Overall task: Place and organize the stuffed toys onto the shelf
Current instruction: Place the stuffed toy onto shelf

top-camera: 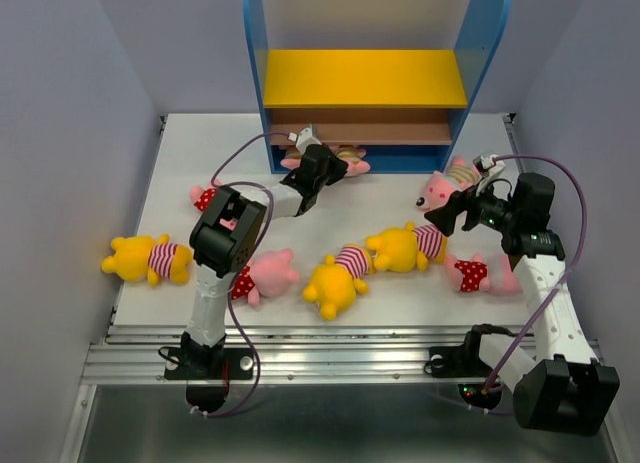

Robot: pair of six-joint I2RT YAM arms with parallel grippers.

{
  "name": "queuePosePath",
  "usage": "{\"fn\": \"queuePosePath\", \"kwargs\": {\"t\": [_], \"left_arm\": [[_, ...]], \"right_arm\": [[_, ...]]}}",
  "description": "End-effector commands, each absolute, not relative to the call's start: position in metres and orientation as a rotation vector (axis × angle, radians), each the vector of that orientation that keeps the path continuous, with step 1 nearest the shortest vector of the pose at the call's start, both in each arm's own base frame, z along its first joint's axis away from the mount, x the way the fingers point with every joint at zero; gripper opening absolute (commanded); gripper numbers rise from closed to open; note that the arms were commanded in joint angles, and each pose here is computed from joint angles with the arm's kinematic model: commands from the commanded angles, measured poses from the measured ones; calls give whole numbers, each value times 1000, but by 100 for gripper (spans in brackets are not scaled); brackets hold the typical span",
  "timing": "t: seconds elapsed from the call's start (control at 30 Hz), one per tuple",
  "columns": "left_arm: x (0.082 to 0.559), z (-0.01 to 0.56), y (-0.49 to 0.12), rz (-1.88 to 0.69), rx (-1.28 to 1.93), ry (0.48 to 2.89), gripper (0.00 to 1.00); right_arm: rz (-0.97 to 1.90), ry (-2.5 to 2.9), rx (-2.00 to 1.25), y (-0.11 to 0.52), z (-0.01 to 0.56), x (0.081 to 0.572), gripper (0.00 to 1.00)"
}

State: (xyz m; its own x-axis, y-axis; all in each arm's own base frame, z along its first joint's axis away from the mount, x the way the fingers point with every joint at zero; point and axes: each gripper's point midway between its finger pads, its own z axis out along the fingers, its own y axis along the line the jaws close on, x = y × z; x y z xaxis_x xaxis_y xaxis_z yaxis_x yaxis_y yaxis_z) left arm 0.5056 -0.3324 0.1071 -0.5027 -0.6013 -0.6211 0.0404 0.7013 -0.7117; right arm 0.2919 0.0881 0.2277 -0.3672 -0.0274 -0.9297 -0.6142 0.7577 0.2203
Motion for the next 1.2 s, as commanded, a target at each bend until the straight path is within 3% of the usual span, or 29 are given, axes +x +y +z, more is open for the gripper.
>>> {"fn": "queuePosePath", "kwargs": {"t": [0.0, 0.63, 0.97, 1.17], "left_arm": [[527, 137, -331, -846, -441, 1858, 2], [547, 123, -328, -774, -375, 1916, 15], [546, 114, -327, -770, -337, 1972, 48], [537, 120, -324, -771, -301, 1980, 59]], "right_arm": [[639, 1807, -527, 88, 236, 294, 100], [647, 1816, -527, 88, 233, 295, 100], [642, 1819, -526, 87, 232, 296, 100], [642, 1823, -524, 87, 231, 297, 100]]}}
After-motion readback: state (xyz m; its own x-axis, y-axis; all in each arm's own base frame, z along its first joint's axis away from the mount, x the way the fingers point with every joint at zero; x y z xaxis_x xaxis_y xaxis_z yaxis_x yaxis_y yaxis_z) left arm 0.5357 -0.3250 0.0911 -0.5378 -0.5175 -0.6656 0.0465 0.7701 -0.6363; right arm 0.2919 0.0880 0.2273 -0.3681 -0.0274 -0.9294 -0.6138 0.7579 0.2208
